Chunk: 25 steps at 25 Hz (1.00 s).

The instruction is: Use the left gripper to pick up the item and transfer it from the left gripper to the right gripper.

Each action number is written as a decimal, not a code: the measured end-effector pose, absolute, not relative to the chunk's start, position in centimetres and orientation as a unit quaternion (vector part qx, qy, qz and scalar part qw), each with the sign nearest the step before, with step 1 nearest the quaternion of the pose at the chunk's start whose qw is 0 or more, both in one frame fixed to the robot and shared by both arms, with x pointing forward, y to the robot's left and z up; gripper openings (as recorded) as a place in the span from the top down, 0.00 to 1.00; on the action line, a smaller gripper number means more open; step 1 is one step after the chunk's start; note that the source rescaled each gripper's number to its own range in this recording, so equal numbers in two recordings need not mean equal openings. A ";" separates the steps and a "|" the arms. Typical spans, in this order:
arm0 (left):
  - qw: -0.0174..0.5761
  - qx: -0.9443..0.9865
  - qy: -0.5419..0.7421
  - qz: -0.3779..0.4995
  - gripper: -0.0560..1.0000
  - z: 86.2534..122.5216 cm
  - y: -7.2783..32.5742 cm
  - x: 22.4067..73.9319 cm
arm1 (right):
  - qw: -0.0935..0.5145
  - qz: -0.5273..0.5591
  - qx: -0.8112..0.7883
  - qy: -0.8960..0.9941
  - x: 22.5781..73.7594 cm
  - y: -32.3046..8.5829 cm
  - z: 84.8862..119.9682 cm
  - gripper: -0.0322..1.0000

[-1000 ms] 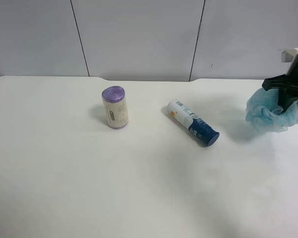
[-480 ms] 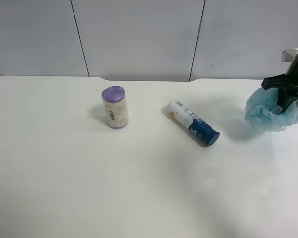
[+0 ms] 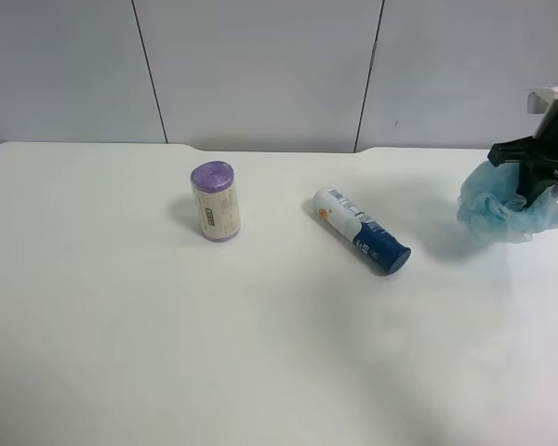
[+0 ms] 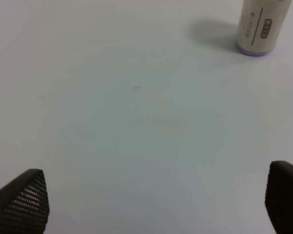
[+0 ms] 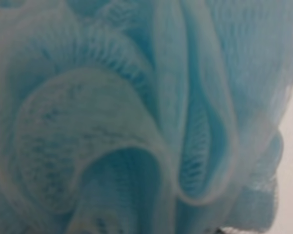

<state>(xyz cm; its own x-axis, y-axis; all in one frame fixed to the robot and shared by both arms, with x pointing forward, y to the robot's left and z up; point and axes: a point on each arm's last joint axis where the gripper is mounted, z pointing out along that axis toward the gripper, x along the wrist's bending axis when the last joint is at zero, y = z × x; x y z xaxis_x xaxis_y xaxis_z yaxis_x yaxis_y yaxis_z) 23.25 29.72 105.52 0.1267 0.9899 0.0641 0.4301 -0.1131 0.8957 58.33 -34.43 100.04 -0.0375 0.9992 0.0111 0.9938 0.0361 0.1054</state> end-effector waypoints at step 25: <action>0.379 0.648 0.547 0.369 0.12 105.5 29.7 23.2 | -0.027 0.015 0.700 0.713 54.6 -33.6 96.7 0.94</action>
